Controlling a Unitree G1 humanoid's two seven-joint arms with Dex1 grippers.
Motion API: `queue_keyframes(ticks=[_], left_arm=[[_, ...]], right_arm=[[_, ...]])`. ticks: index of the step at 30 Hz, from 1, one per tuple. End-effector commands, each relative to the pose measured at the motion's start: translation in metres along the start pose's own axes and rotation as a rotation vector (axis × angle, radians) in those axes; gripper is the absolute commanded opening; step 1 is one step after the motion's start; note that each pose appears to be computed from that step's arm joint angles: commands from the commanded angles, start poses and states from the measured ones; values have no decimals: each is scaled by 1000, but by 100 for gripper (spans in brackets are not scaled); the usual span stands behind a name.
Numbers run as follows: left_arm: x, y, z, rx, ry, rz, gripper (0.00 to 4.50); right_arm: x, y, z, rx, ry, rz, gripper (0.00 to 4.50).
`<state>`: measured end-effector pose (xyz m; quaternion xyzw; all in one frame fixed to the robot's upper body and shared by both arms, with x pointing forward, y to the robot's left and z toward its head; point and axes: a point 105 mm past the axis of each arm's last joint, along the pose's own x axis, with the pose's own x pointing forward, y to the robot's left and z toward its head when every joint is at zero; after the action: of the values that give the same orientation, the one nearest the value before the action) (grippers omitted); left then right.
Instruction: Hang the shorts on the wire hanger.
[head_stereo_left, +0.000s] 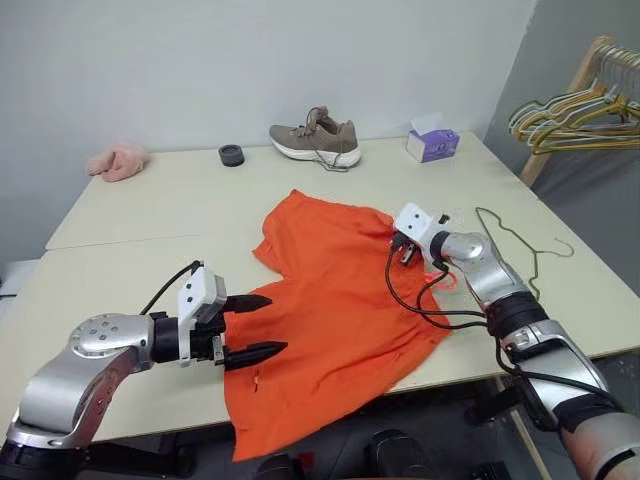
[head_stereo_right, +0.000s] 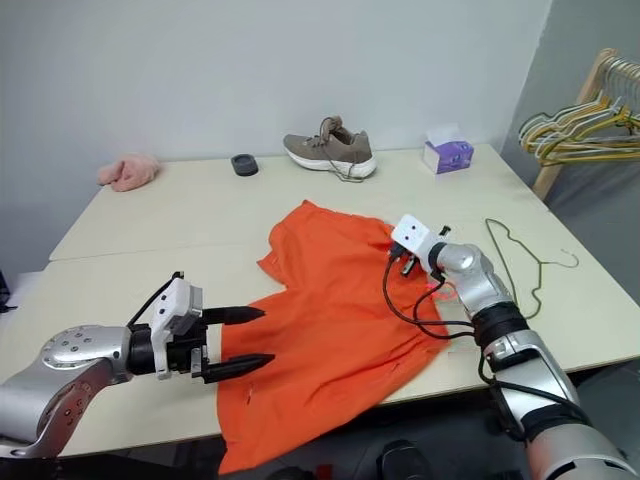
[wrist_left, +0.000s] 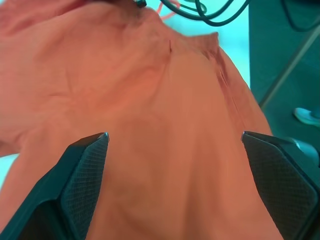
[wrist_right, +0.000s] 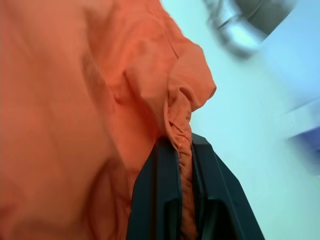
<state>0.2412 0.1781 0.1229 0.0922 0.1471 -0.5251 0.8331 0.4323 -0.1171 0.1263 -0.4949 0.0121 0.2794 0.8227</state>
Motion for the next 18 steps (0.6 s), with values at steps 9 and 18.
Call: queue_keyframes(ticks=[9, 18], left_arm=[[7, 7, 11, 77, -19, 32, 450], [18, -6, 35, 80, -24, 0, 450]], right_arm=[[-4, 14, 17, 19, -58, 115, 64], [-33, 8, 27, 379, -99, 217, 374]])
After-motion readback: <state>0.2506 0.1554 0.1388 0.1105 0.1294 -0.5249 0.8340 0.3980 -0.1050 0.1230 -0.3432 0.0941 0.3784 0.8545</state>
